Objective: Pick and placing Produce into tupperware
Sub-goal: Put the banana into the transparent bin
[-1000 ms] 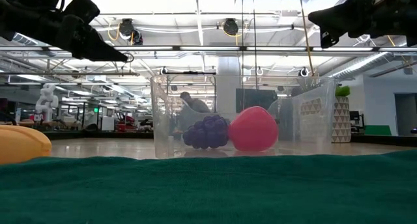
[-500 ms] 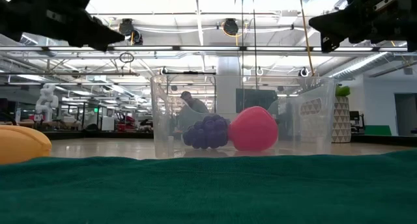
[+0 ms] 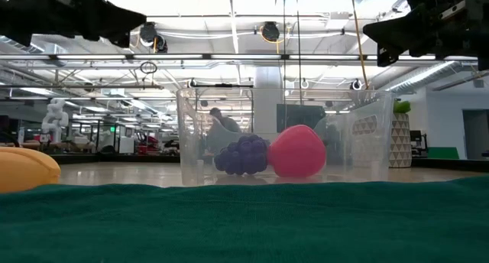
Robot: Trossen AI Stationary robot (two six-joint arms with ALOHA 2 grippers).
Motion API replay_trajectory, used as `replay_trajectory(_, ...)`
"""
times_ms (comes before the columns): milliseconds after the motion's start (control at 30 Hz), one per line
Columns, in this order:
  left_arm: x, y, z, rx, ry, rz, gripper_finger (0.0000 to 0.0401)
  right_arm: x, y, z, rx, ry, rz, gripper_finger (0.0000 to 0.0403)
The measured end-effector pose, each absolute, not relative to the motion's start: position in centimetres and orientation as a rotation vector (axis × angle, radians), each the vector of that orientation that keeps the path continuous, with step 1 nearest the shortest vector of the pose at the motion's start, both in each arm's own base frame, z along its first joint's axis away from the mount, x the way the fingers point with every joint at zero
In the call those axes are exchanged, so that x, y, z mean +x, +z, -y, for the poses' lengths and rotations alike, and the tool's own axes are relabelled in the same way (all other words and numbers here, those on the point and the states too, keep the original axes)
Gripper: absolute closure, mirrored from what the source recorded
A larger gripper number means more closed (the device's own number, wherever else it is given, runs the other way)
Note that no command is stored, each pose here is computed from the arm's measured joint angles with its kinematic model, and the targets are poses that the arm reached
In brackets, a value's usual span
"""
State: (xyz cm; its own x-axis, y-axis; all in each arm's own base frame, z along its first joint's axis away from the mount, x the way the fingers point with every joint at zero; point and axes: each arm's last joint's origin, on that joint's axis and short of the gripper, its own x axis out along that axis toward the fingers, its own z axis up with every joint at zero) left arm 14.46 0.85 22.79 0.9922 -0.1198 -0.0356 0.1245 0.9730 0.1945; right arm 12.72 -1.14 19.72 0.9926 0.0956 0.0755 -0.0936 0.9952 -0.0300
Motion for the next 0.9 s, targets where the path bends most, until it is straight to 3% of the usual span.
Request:
replay_trajectory(433, 14.4, 23.9, -0.4, 0.113, -0.162, 0.092, 0.0394, 12.7, 19.7, 1.1, -0.027, 0.094, 0.077, 0.0403)
replay_trajectory(900, 16.1, 27.2, 2.0, 0.116, -0.244, 0.074, 0.0394, 12.7, 19.7, 1.1, -0.029, 0.094, 0.072, 0.0403)
